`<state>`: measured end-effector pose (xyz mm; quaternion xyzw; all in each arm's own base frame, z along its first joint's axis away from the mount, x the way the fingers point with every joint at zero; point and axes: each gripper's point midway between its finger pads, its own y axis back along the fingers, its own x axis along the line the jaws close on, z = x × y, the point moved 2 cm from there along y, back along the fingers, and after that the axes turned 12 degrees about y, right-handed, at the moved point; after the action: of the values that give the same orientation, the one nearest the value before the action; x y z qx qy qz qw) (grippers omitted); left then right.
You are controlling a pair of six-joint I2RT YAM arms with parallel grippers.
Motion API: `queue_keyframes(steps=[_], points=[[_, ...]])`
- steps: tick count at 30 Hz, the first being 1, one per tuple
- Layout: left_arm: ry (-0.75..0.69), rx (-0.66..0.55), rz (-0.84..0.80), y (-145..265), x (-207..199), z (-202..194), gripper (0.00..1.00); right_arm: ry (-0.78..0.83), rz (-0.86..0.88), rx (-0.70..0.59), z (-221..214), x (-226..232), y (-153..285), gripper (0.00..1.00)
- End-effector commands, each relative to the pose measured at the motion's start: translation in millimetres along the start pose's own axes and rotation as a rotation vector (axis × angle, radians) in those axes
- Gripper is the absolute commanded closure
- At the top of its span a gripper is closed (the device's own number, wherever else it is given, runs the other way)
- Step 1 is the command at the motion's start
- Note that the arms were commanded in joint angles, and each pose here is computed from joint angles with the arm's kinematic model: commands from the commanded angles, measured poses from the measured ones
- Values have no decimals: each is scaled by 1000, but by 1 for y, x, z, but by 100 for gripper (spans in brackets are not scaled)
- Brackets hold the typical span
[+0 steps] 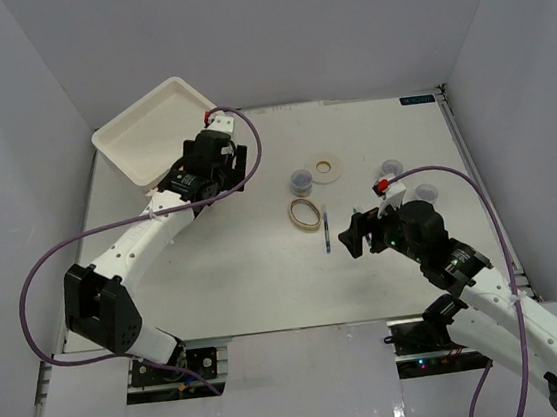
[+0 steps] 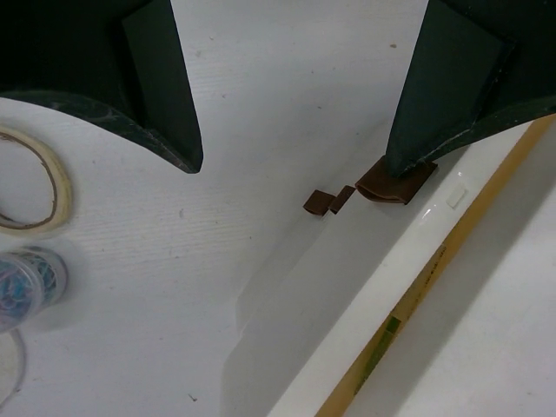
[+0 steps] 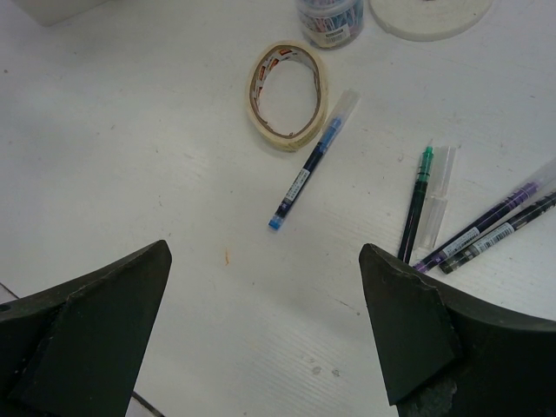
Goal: Sort the stationery into containers
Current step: Close the drawer in the storage box.
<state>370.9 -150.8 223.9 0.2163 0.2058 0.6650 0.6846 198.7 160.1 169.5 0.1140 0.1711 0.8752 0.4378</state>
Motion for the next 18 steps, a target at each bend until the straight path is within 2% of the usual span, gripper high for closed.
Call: queue_keyframes(steps=[1,18], points=[[8,-75,93,2,20,26,2,23,-9,-31,7,-2,-1,5],[-6,-102,168,-4,36,35,2,22,-6,-26,3,-1,-1,5]])
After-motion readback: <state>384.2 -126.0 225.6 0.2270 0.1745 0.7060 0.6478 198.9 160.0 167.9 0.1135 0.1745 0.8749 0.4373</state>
